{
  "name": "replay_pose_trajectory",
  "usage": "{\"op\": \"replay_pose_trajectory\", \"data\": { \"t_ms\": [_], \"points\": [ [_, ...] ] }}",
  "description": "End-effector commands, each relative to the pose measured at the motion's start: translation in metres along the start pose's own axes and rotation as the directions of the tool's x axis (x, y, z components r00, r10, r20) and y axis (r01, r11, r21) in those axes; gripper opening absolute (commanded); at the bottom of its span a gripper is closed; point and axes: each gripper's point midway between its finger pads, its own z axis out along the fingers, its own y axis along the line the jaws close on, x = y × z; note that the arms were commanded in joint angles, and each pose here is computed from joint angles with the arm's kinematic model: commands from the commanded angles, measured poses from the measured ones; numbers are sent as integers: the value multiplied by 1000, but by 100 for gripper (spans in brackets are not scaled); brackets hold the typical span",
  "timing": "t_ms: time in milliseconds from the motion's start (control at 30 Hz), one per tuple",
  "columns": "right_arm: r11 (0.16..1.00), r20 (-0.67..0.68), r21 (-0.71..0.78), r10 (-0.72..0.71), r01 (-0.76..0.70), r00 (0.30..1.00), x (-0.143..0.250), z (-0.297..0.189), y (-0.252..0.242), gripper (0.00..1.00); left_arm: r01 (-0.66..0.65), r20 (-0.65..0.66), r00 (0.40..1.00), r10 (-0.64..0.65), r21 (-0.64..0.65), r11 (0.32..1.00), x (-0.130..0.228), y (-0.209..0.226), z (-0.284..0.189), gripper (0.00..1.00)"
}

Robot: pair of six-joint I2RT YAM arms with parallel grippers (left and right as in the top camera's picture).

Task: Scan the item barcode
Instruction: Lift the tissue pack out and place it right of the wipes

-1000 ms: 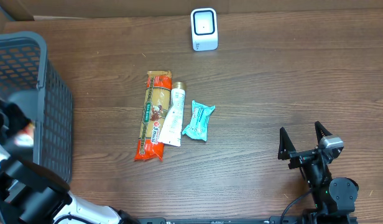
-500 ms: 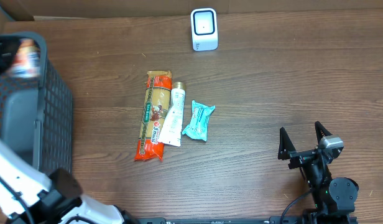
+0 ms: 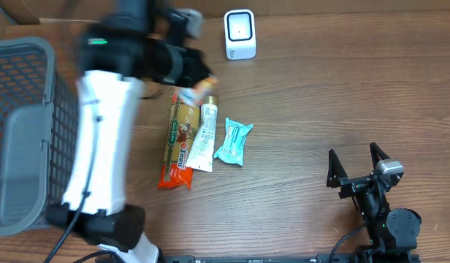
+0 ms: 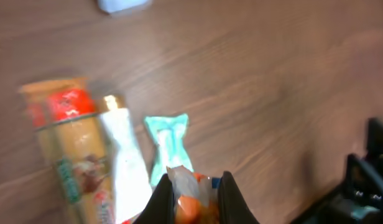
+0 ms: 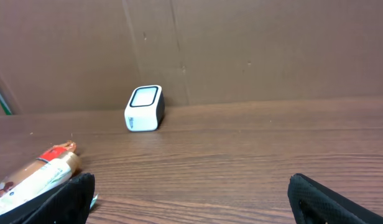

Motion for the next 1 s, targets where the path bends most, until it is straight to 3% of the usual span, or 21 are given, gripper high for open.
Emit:
{"op": "replay_pose_trajectory", "data": {
  "t_ms": [0,267,467,967],
  "points": [
    [1000,5,1,1,-1,1000,2,0,0,100,-10,-121,993,5,-37,999,33,-22,65,4],
    [1000,5,1,1,-1,1000,2,0,0,100,-38,-157,987,41,23,999,73,-56,154,4],
    [1000,5,1,1,-1,1000,2,0,0,100,-53,-137,989,56,28,998,84,-67,179,4],
    [1000,5,1,1,-1,1000,2,0,0,100,15,-235,972,-20,-24,1000,128,-59,232,4]
  ]
}}
